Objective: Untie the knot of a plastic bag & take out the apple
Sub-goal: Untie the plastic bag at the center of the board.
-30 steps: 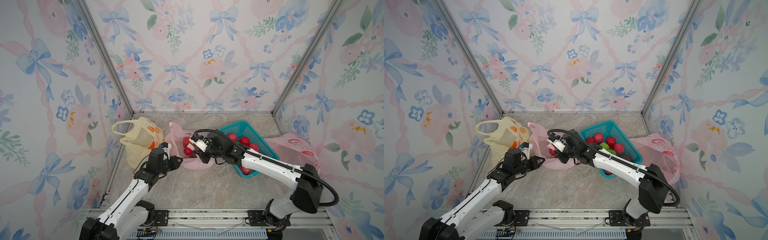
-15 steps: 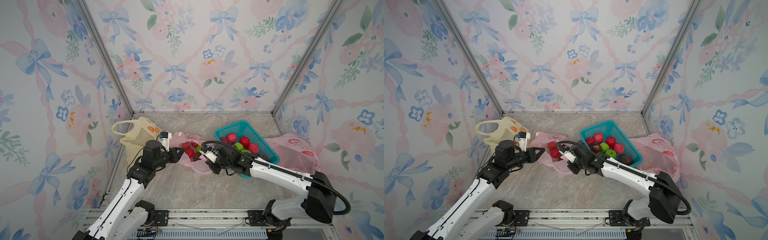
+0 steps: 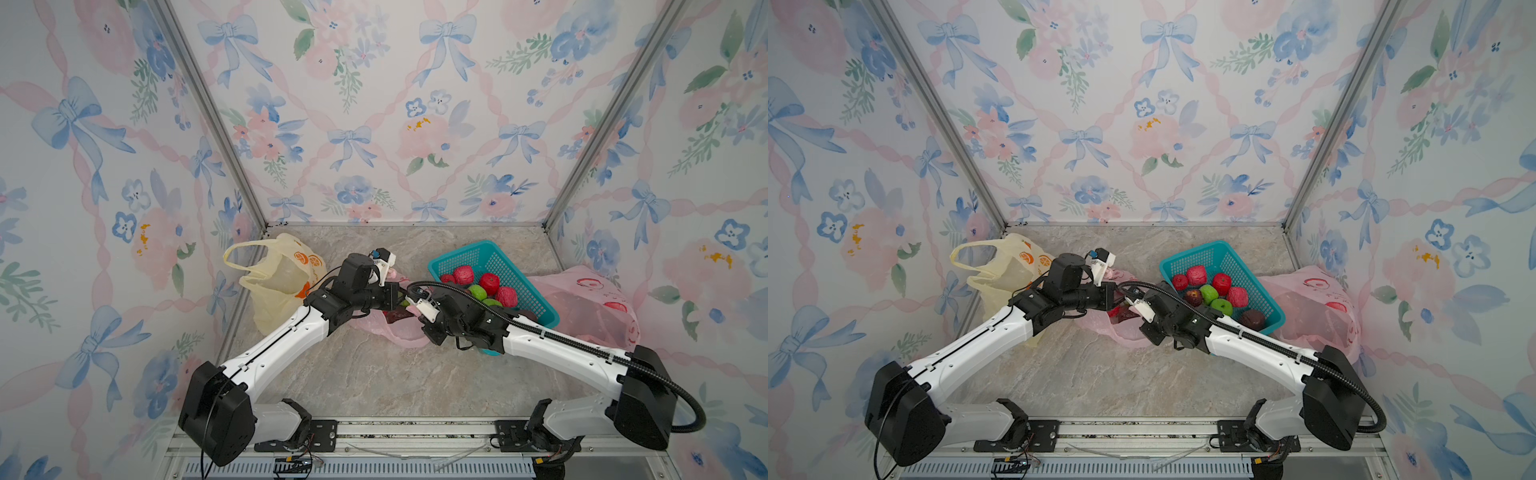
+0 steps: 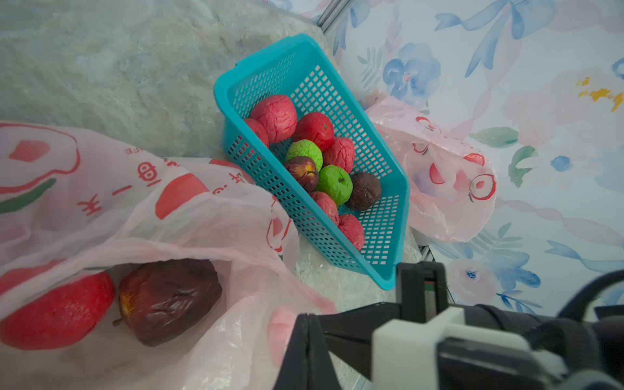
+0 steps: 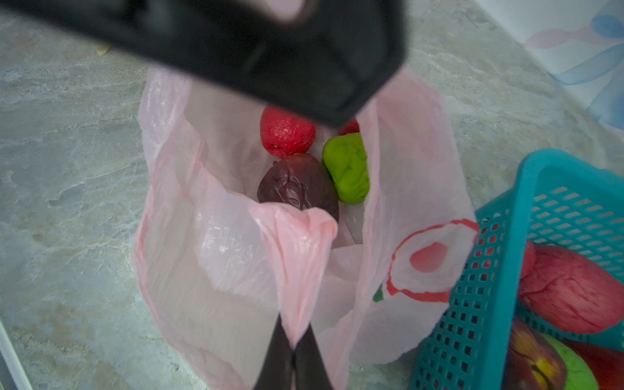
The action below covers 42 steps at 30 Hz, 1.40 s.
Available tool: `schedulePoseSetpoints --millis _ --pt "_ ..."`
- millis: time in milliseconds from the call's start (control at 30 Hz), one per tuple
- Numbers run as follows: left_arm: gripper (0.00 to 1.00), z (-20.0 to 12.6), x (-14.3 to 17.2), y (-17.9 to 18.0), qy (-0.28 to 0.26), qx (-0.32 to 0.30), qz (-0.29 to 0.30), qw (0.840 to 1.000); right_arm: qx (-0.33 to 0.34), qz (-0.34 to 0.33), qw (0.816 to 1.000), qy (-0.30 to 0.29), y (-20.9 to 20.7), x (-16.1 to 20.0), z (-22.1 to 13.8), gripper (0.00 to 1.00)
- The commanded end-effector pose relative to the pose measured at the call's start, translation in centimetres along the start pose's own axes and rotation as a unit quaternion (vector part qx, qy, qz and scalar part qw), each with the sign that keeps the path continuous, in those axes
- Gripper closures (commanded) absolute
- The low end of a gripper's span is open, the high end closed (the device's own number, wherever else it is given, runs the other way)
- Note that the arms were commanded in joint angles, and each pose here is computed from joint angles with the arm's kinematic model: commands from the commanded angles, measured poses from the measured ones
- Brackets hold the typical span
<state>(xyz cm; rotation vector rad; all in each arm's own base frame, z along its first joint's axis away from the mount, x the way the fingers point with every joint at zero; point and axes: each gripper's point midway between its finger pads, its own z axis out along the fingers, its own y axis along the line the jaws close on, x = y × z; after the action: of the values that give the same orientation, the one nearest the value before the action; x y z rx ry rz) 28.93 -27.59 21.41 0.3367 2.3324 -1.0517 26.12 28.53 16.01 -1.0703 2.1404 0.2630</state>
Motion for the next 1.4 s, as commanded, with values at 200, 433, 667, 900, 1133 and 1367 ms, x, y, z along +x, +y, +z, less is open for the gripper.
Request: schedulePoseSetpoints --millis 200,433,667,900,1133,1367 --pt "1.00 1.8 1.5 7.8 0.080 -0.098 -0.012 0.992 0.081 0.042 0.995 -0.041 -4.1 0.6 -2.9 1.00" --pt "1.00 -0.2 -2.8 17.6 -0.002 -0.256 -0.043 0.966 0.094 0.040 0.995 -0.011 -4.7 3.3 -3.2 1.00" --pt "1.00 -1.3 -1.6 19.6 -0.004 -0.285 -0.062 0.957 0.112 0.052 0.991 0.044 -6.1 5.9 -1.8 1.00" --pt "1.00 -3.3 5.1 24.0 0.035 -0.318 -0.118 0.940 0.130 0.071 0.986 0.073 -8.1 6.8 -0.7 1.00" --pt "1.00 -2.9 6.7 22.8 0.033 -0.275 -0.131 0.952 0.098 0.118 0.987 0.051 -9.1 4.7 -1.3 0.92" --pt "1.00 -1.7 6.3 19.3 0.027 -0.246 -0.097 0.964 -0.030 0.152 0.985 -0.071 -5.8 -3.5 -5.8 0.44"
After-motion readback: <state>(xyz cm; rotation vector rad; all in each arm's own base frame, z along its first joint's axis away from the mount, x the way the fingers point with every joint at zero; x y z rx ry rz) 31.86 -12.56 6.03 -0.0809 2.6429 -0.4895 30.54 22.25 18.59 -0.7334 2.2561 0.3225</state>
